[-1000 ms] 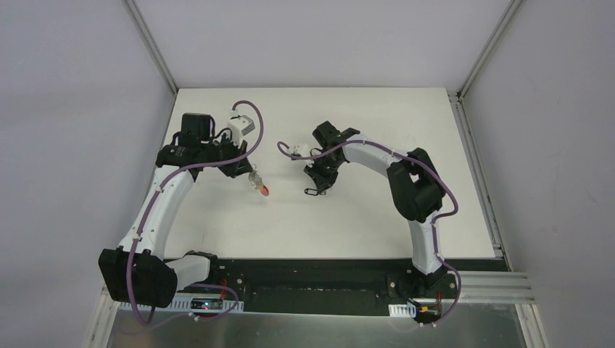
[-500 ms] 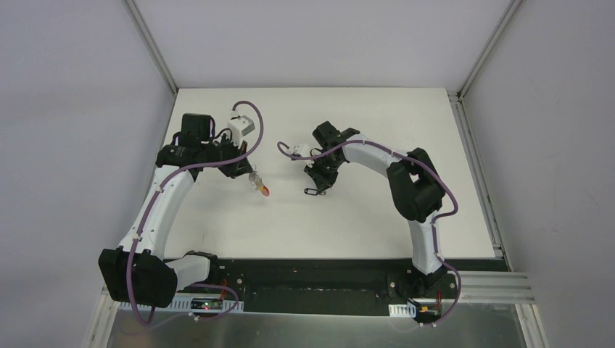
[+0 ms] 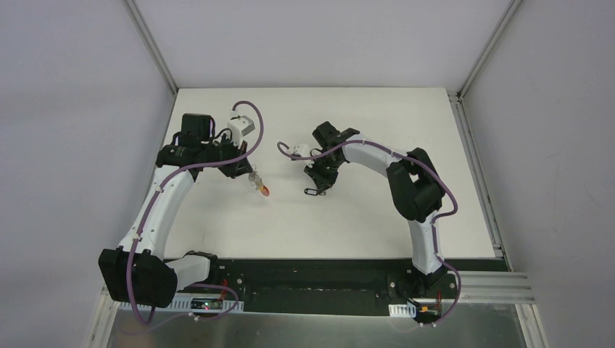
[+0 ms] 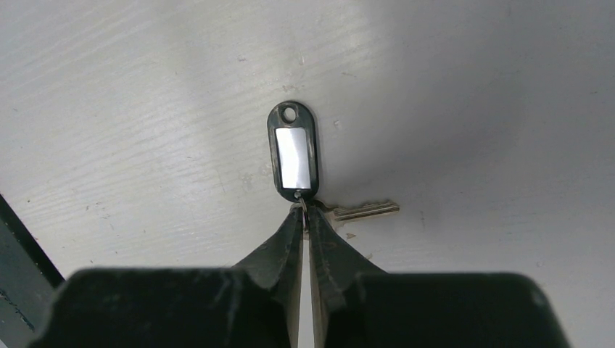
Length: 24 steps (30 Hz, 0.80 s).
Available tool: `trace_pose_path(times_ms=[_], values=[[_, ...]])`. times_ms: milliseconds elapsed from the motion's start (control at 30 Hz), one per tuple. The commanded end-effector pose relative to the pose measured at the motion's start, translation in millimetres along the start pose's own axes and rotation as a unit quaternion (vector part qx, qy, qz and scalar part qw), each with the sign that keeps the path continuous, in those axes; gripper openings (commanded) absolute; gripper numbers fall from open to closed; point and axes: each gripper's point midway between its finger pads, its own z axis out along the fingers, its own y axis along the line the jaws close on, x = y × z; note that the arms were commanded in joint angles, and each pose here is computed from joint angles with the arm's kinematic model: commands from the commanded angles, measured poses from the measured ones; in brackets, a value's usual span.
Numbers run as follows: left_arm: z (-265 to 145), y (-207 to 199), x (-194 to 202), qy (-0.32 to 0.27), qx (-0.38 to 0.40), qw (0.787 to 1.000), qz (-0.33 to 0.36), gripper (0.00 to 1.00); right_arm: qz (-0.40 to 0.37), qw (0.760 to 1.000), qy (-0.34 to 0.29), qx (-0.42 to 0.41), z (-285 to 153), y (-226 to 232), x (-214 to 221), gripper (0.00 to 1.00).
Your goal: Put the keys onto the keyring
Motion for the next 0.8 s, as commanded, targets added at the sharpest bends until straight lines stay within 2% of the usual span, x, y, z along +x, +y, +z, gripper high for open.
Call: trace_pose_path(times_ms=[0, 200, 367, 767], values=[[-7, -7, -11, -0.020, 0.007, 1.000, 0.022, 0.00, -0.004, 1.000, 0.011, -0.012, 1, 7, 4, 0.09], [-6, -6, -11, -0.019, 0.007, 1.000, 0.022, 0.00, -0.002, 1.000, 0.011, -0.018, 2, 8, 4, 0.08], [-6, -6, -10, -0.018, 0.007, 1.000, 0.022, 0.00, 0.001, 1.000, 0.007, -0.025, 1, 11, 2, 0.00], [-5, -6, -13, -0.021, 0.009, 0.999, 0.025, 0.00, 0.004, 0.999, -0.044, -0.024, -32, 13, -21, 0.00]])
